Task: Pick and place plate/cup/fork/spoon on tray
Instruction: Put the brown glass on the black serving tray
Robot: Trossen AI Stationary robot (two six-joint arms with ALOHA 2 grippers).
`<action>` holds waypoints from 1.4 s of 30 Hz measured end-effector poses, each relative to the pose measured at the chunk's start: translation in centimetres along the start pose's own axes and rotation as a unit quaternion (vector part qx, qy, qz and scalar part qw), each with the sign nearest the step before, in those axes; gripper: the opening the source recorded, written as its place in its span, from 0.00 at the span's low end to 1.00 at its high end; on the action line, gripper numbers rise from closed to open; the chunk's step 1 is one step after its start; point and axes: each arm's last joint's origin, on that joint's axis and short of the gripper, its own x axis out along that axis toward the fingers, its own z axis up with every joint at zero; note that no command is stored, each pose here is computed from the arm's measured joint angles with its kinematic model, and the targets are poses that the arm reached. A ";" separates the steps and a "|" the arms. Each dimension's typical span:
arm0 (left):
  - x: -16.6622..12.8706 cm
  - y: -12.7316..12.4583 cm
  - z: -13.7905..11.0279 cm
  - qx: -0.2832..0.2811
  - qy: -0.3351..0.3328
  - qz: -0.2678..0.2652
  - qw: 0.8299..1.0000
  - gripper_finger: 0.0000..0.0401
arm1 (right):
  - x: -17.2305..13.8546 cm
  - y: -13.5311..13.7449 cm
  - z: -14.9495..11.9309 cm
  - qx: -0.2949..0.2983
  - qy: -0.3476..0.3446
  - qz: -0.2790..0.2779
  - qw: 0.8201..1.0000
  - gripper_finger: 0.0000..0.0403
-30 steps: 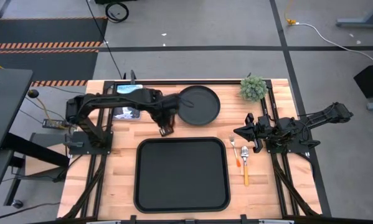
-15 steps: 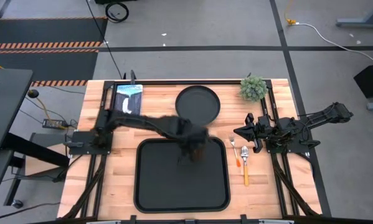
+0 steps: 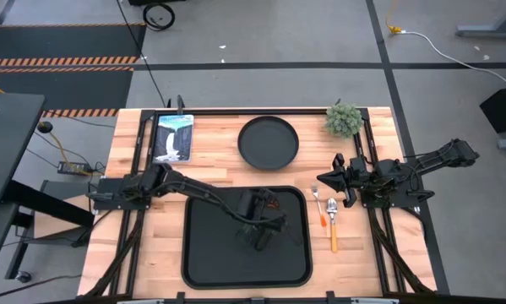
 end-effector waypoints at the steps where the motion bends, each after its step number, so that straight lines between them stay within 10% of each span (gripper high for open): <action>1: 0.0 -0.1 0.1 0.006 -0.004 0.002 1.000 0.09 | 0.0 0.0 0.0 0.000 0.000 0.000 1.000 0.04; 20: -2.9 -2.6 1.4 0.080 0.028 0.170 0.982 0.43 | 0.0 0.0 0.0 0.000 0.000 0.000 1.000 0.04; 42: -0.6 2.8 -1.0 -0.176 0.045 0.015 0.983 0.43 | 0.0 0.0 0.0 0.000 0.000 0.000 1.000 0.04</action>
